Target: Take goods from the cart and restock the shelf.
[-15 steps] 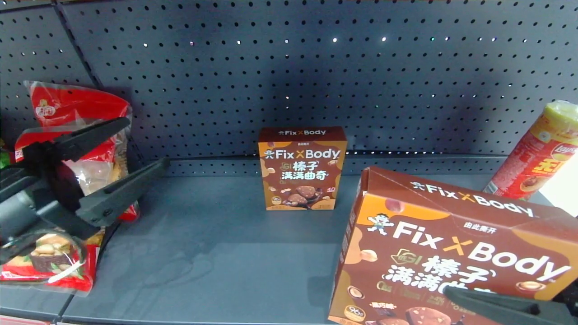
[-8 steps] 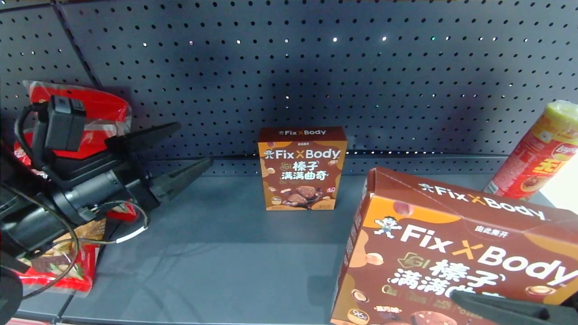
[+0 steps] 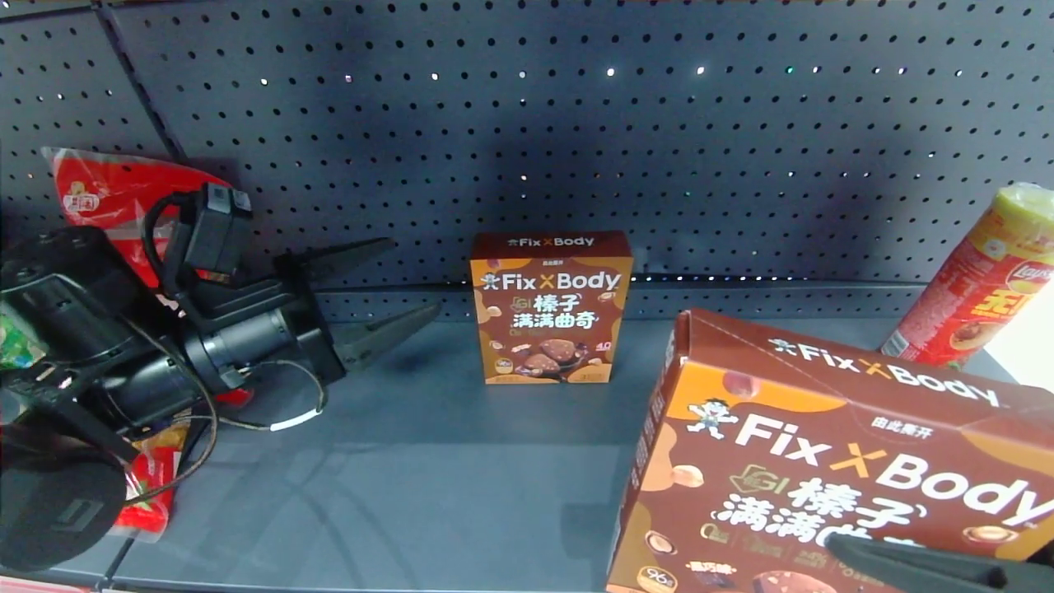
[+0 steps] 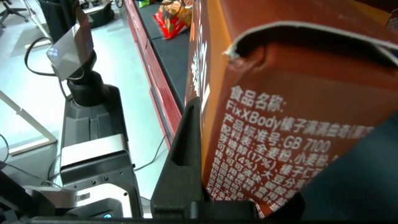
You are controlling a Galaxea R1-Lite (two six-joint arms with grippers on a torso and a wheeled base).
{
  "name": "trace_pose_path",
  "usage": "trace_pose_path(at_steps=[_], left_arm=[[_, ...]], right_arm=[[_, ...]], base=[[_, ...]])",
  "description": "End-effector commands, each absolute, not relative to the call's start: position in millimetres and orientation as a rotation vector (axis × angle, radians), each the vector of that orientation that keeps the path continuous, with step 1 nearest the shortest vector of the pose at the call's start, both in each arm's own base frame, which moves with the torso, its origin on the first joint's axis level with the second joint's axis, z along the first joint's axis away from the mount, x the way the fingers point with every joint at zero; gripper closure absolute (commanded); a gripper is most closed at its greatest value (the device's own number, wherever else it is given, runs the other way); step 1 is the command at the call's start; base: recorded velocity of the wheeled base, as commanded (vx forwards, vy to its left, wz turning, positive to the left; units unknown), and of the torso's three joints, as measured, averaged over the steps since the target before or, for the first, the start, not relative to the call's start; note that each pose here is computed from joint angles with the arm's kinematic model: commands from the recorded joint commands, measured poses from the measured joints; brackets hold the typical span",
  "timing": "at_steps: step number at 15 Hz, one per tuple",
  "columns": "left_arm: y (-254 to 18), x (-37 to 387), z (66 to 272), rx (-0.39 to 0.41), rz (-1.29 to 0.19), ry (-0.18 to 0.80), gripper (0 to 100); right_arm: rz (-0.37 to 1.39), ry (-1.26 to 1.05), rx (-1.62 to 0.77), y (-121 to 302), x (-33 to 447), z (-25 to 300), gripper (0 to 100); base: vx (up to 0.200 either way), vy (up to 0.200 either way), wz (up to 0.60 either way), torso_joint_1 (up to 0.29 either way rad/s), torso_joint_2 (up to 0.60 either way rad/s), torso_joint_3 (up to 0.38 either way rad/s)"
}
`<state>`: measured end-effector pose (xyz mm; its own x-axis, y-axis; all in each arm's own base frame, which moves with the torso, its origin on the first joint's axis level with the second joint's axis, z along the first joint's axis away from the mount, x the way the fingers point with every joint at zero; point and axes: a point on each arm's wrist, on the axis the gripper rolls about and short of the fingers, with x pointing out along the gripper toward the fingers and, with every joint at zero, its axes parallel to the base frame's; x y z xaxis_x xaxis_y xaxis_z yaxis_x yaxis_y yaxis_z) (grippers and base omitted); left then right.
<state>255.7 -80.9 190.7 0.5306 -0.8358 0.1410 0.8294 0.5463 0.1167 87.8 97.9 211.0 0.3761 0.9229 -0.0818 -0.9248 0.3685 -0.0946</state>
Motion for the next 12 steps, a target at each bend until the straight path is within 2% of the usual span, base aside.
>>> trace_pose_path(at_steps=[1,5,12], left_arm=[[-84.0,265.3,182.0,0.032,-1.025,-0.159,0],[-90.9,288.1,171.0,0.028,-1.034,-0.138,0],[-111.0,302.9,166.3,0.023,-1.084,-0.140,0]], right_arm=[[1.187,0.020,-0.133,98.9,88.7,210.5,100],[1.187,0.022,-0.133,99.4,89.3,210.8,100],[1.190,0.029,-0.136,99.8,89.4,209.1,100]], base=[[0.000,0.000,0.00,0.000,0.00,0.000],[0.000,0.000,0.00,0.000,0.00,0.000],[0.000,0.000,0.00,0.000,0.00,0.000]])
